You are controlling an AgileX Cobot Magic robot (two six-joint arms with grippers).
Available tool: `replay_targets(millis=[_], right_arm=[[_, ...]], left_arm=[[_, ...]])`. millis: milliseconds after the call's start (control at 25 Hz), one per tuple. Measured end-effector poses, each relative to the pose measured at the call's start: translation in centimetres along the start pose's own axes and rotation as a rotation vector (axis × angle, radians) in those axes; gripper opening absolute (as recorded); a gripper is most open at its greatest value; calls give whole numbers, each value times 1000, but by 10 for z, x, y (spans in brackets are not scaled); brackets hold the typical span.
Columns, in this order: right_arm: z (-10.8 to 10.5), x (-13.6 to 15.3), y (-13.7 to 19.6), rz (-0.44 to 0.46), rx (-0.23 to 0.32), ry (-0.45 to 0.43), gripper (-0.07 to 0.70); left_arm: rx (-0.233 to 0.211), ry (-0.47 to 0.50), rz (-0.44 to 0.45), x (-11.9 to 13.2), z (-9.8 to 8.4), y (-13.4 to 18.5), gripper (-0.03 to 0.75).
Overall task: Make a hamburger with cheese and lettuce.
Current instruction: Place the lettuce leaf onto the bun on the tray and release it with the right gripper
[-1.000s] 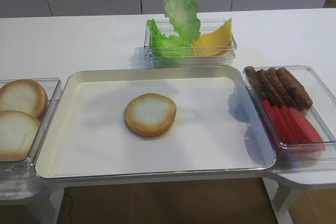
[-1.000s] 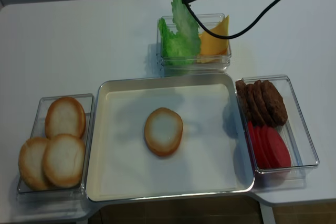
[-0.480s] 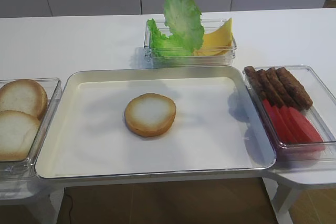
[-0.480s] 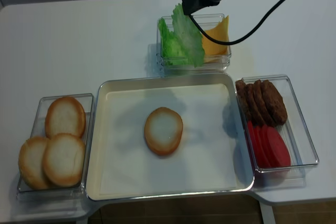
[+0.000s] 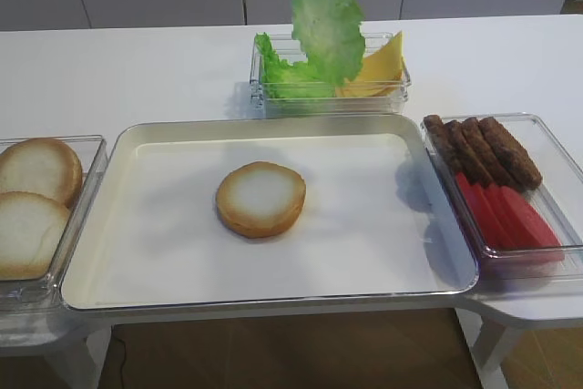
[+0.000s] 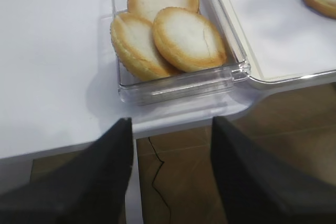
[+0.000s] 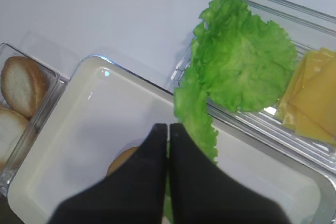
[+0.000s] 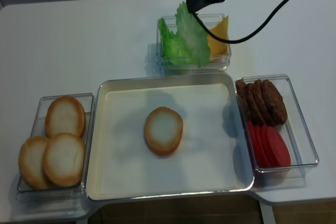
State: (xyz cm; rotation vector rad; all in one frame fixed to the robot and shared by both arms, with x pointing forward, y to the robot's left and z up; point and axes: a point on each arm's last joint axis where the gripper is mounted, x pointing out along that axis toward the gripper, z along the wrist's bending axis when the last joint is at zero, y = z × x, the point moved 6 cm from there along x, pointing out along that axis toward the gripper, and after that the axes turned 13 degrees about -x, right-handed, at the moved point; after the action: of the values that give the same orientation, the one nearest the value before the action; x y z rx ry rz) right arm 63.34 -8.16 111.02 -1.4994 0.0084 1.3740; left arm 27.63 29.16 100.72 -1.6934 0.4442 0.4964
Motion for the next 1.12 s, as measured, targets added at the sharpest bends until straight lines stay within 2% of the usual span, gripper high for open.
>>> replay_targets(millis=[560,880,1120], right_arm=[[10,-17,3,7,-6,-9,-4],[17,-17,35,68,35,-15,-5],[22,-22,51,79,34,-14,-4]], left_arm=[[0,0,0,0,0,0,360],[0,0,0,0,0,0,360],[0,0,0,0,0,0,360]])
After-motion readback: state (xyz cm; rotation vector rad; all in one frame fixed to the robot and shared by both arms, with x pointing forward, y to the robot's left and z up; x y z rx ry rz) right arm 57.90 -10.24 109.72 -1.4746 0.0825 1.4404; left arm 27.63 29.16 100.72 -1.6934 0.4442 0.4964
